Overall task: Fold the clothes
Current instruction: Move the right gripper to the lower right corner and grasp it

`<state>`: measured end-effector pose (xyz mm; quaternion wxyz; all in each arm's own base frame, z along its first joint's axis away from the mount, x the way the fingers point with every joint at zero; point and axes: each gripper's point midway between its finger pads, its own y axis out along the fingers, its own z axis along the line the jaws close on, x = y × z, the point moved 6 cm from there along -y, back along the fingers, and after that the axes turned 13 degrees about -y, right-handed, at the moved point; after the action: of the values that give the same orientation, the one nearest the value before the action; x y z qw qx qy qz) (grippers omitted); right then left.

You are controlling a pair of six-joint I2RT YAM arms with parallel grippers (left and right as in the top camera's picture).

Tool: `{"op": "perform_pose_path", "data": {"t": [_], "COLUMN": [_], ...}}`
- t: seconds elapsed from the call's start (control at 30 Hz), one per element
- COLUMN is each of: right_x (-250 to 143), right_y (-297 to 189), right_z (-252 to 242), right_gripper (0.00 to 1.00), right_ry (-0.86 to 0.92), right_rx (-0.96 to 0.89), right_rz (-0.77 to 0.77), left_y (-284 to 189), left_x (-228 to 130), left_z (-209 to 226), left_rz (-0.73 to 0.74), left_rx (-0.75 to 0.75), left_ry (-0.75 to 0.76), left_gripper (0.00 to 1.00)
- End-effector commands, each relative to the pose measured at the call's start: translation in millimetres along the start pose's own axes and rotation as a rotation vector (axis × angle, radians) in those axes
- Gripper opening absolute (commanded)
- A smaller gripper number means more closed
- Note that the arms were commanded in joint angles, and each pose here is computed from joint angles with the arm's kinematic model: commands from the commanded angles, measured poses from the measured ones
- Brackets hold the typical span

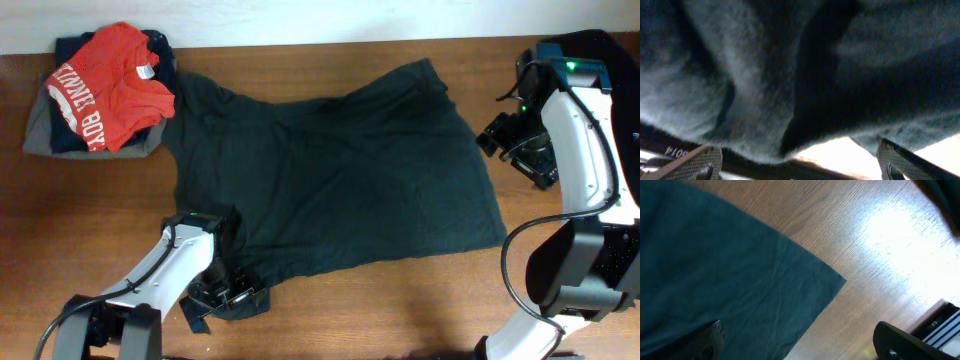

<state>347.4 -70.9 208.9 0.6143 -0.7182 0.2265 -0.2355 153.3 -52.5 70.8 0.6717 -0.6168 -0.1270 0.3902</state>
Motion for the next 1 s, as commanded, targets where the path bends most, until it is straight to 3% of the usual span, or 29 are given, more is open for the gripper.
{"op": "perform_pose_path", "data": {"t": [0.0,0.33,0.63,0.97], "right_x": [-1.5,-13.2,-49.9,-79.0], "right_y": [11.3,53.8,93.5,95.5], "right_z": [-5.1,-11.0,-9.6,-20.5], "right_gripper": [0.99,0.99,0.99,0.99], "right_ry": [0.039,0.069,0.196,0.217], "right_rx": [-0.014,-0.039,-0.001,0.078], "right_rz": [0.033,0.103,0.23,0.162], "left_y": [5.8,6.2,5.9,5.3], "left_x": [-0.4,10.0,14.1,17.0], "left_z": [0.7,-11.9,-12.7,-17.0], "left_rz": [0.015,-0.045,-0.075,-0.091], "left_rx": [-0.004,-0.071,-0.07,-0.092], "left_ry": [-0.022,-0.008,-0.008,-0.004], "left_gripper": [0.98,0.97,0.98,0.99]}}
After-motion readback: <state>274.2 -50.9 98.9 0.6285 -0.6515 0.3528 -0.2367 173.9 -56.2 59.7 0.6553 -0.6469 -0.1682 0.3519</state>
